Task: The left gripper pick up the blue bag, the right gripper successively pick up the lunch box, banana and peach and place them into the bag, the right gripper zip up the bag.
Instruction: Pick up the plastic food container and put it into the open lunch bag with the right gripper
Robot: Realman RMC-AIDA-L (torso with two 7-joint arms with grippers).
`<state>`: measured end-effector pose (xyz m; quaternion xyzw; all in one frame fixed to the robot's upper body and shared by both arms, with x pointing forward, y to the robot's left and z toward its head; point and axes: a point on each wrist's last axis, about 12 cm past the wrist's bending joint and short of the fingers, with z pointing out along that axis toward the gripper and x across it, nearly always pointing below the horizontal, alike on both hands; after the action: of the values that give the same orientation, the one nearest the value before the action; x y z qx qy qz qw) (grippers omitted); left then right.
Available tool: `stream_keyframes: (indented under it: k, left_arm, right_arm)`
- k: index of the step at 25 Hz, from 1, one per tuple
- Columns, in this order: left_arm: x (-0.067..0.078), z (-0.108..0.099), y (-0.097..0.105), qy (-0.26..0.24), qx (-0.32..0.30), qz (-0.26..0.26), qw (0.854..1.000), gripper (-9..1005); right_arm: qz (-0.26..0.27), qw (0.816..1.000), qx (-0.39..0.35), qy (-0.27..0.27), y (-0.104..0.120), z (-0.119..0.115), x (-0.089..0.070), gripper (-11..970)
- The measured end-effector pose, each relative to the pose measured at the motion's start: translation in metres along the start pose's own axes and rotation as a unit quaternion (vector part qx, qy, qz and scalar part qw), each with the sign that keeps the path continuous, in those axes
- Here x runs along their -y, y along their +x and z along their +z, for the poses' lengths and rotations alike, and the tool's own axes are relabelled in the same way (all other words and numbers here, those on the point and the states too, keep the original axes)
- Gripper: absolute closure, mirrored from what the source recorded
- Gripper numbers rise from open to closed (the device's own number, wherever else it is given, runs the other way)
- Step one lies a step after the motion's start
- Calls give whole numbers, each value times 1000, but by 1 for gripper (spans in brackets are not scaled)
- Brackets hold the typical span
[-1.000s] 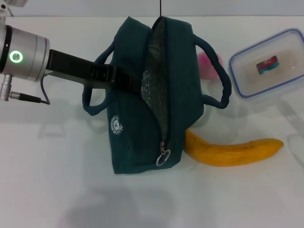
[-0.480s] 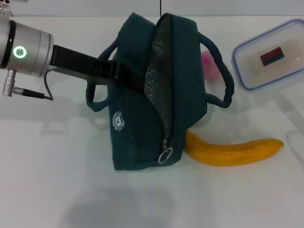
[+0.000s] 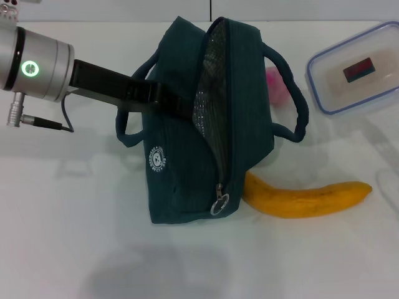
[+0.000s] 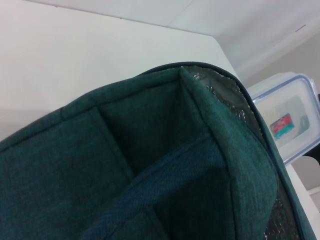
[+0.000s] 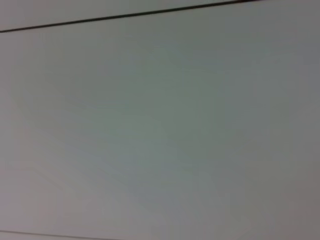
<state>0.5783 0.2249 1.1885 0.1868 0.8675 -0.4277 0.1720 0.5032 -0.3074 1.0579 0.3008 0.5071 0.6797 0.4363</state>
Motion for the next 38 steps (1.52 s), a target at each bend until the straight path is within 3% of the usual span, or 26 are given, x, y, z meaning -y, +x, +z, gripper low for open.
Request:
stream_keyframes:
  k: [23,38]
  left_arm:
    - [-2,5,4,4,-8,-2,1000,956]
    - [-2,4,5,6,-8,0,1000,956]
  right_arm:
    - [50,998,0,-25,0,3,-6,863]
    - [63,995,-36,-68,4,31,-17,863]
